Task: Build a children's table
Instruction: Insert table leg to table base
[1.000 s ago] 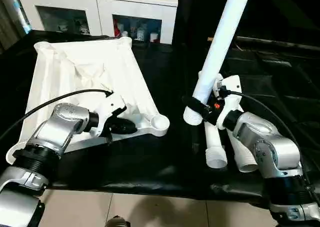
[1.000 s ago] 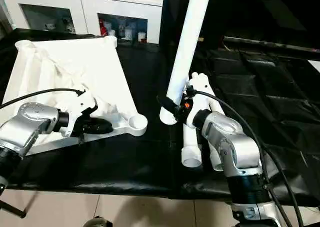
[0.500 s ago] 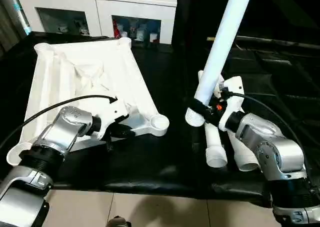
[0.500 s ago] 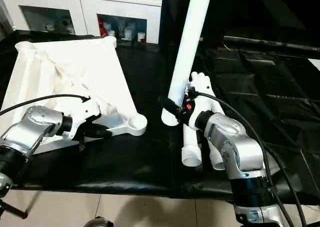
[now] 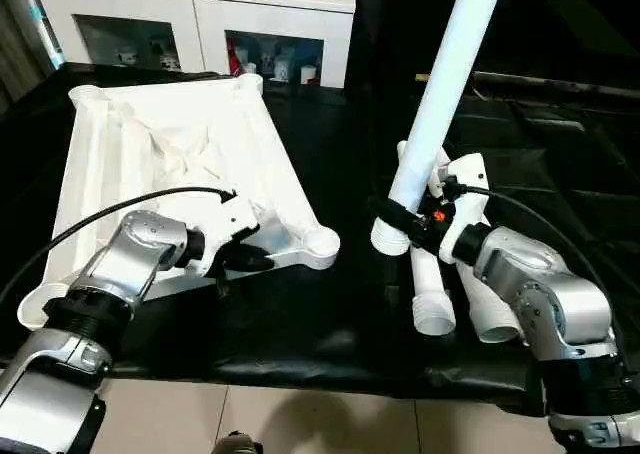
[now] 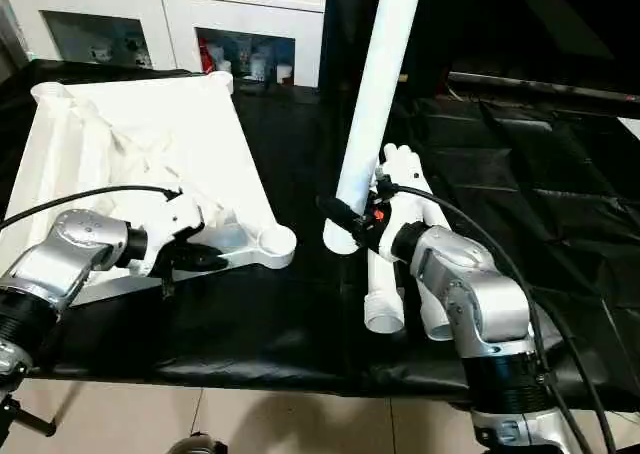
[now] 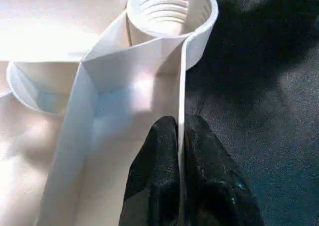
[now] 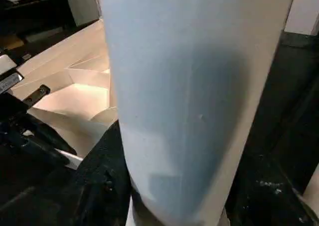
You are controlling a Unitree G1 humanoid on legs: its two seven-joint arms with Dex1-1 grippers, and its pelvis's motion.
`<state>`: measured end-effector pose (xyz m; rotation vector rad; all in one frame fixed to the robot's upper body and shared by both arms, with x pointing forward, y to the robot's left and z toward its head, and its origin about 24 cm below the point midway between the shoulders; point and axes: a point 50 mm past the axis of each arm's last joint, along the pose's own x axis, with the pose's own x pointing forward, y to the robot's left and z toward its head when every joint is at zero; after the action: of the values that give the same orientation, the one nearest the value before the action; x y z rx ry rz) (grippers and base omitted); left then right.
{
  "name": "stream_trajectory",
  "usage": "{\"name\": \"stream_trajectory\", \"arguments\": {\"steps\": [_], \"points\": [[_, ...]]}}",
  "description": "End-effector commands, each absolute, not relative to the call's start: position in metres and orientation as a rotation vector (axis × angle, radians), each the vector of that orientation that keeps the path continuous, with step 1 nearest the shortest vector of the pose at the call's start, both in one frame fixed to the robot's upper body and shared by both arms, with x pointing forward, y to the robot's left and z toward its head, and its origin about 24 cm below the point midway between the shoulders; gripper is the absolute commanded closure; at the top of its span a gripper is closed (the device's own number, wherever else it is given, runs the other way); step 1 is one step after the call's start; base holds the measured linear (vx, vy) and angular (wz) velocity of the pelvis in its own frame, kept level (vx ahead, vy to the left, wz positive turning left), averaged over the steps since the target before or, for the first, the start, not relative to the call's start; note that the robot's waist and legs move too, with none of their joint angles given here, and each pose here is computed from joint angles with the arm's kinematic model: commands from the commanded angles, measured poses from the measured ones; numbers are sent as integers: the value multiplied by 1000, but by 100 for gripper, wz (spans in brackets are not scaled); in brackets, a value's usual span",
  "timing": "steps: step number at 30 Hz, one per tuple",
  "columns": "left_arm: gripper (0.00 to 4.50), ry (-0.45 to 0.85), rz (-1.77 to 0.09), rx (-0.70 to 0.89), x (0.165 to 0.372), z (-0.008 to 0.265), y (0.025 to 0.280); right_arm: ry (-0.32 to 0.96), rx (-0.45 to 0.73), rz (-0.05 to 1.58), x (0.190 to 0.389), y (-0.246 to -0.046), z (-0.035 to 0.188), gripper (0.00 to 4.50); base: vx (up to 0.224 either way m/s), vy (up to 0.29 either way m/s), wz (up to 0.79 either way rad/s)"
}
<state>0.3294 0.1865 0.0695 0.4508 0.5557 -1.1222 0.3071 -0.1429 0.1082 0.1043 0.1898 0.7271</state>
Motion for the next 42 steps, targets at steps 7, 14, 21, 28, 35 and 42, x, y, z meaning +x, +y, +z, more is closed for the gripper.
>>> {"name": "stream_trajectory", "arguments": {"steps": [7, 14, 21, 28, 35, 42], "points": [[342, 507, -1099, 463, 332, 74, 185, 175, 88, 755, 306, -142, 115, 257, 0, 0, 0], [330, 540, -1074, 475, 333, 70, 192, 174, 88, 760, 305, -141, 116, 257, 0, 0, 0], [373, 560, -1077, 464, 331, 69, 196, 168, 102, 772, 306, -137, 116, 257, 0, 0, 0], [443, 509, -1183, 419, 323, 75, 182, 189, 99, 847, 304, -131, 114, 257, 0, 0, 0], [450, 480, -1333, 419, 300, 69, 151, 214, 91, 894, 301, -128, 111, 257, 0, 0, 0], [450, 471, -1299, 430, 300, 64, 138, 270, 106, 968, 298, -122, 104, 257, 0, 0, 0]]}}
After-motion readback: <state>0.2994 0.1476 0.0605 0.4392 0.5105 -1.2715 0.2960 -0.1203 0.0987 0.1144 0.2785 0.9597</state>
